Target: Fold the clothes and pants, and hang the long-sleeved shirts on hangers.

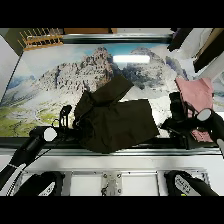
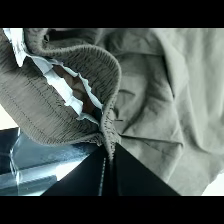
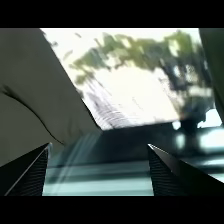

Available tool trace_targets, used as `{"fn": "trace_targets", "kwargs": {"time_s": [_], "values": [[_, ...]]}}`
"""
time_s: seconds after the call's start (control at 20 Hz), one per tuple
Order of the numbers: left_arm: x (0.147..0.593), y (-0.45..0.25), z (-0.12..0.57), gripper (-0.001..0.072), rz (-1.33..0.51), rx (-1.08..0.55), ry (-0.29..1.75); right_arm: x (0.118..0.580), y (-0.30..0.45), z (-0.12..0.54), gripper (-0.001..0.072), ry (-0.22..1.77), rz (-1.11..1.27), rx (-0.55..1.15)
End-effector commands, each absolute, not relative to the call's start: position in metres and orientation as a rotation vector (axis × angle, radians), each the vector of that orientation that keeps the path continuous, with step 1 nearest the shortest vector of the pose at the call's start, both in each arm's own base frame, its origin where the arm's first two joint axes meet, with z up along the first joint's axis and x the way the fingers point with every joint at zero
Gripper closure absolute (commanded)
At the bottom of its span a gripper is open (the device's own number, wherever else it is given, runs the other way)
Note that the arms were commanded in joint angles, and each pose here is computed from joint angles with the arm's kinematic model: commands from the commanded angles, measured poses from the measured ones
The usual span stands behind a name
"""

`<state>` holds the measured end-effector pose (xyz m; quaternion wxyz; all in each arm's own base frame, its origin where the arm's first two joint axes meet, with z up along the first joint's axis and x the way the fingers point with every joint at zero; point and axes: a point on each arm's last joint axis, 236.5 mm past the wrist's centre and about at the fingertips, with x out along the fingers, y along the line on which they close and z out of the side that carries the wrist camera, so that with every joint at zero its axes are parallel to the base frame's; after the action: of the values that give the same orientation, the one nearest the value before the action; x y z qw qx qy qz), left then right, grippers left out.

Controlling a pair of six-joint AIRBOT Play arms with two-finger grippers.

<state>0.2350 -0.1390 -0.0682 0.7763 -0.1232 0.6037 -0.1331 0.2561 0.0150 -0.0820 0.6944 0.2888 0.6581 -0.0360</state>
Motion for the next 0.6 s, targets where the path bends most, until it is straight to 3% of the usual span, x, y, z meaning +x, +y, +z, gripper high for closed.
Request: {"fn": "trace_targets", "kwargs": {"time_s": [0.0,0.5,0.55], "values": [[0.236,-0.139,-0.068,0.0694,-0.288,-0.268,1.301,0.232,0.043,-0.110,0.0055,1.428,-0.140,0.930],[0.240,-0.140,-0.067,0.0694,-0.286,-0.271,1.282,0.298,0.085,-0.106,0.0059,1.119,-0.062,0.846],[0.240,-0.140,-0.067,0.0694,-0.287,-0.271,1.282,0.302,0.085,-0.104,0.0142,1.100,-0.060,0.835]]}}
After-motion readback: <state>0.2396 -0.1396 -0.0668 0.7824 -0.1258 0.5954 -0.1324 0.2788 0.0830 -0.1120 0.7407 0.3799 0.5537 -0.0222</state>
